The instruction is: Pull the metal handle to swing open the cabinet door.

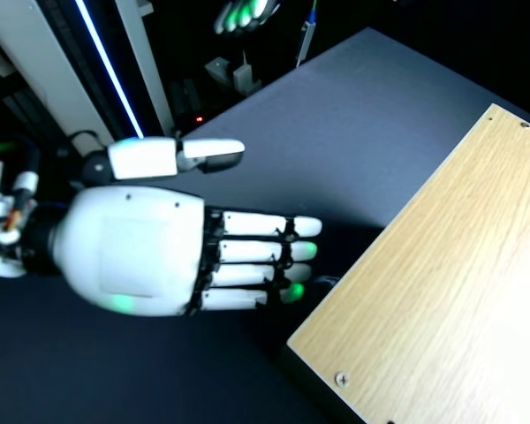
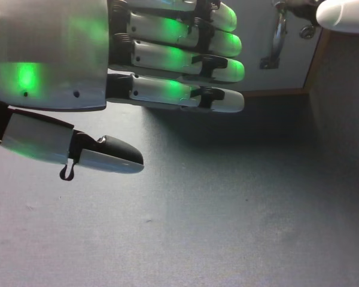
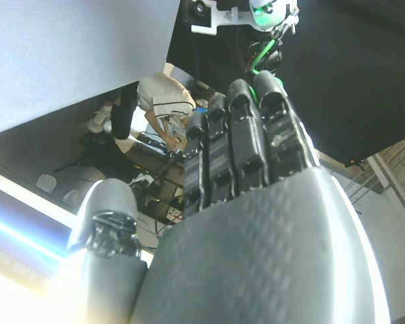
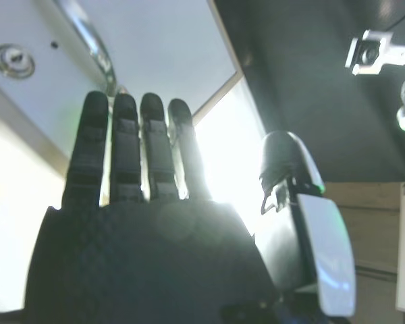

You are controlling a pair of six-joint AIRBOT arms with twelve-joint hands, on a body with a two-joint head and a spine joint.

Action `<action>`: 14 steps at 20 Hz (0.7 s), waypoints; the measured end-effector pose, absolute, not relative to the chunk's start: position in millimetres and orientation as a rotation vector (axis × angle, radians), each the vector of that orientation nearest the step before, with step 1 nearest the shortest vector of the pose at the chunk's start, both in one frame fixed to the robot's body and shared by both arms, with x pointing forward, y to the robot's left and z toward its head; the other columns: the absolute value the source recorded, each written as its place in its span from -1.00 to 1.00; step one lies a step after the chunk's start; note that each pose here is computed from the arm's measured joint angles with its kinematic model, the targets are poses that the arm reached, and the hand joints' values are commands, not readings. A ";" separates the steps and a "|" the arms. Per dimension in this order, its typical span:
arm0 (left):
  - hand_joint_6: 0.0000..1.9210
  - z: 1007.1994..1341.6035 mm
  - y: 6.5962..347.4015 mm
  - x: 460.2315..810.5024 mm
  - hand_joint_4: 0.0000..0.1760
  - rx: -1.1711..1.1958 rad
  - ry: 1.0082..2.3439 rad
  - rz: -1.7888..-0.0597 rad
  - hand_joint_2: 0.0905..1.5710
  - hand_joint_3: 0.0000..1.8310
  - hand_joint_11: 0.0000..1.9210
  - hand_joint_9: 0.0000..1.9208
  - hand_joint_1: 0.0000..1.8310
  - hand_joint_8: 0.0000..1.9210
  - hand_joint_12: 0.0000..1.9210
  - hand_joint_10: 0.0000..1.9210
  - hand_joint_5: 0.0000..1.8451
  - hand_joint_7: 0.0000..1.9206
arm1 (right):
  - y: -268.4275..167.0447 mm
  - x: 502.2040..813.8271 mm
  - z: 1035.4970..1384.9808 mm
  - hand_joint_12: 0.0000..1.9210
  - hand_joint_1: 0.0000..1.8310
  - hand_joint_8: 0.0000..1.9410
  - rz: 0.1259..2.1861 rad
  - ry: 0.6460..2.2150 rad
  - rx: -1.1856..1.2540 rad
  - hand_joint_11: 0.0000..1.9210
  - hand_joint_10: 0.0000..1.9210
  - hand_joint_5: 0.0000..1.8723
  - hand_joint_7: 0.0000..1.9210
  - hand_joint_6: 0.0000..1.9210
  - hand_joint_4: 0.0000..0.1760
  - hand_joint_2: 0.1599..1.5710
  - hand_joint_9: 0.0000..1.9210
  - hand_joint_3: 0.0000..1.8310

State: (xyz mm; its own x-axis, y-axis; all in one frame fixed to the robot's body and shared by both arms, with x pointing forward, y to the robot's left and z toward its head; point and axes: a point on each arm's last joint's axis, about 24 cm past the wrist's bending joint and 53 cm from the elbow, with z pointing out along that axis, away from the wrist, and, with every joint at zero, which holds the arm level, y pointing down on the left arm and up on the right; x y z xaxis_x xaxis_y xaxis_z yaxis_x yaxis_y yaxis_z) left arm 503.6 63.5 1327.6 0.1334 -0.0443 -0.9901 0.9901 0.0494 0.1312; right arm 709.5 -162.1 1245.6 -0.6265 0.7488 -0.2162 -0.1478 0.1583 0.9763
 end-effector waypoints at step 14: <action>-1.00 1327.1 63.5 504.1 -1.00 1.201 1.100 -1.097 1.00 -0.93 -1.00 -0.73 -1.00 -1.00 -0.42 -1.00 -0.69 -0.69 | -183.1 720.8 1219.2 -0.30 -1.00 -1.00 1.499 1.747 0.826 -1.00 -1.00 -0.74 -0.72 -1.00 -1.00 0.94 -0.77 -0.98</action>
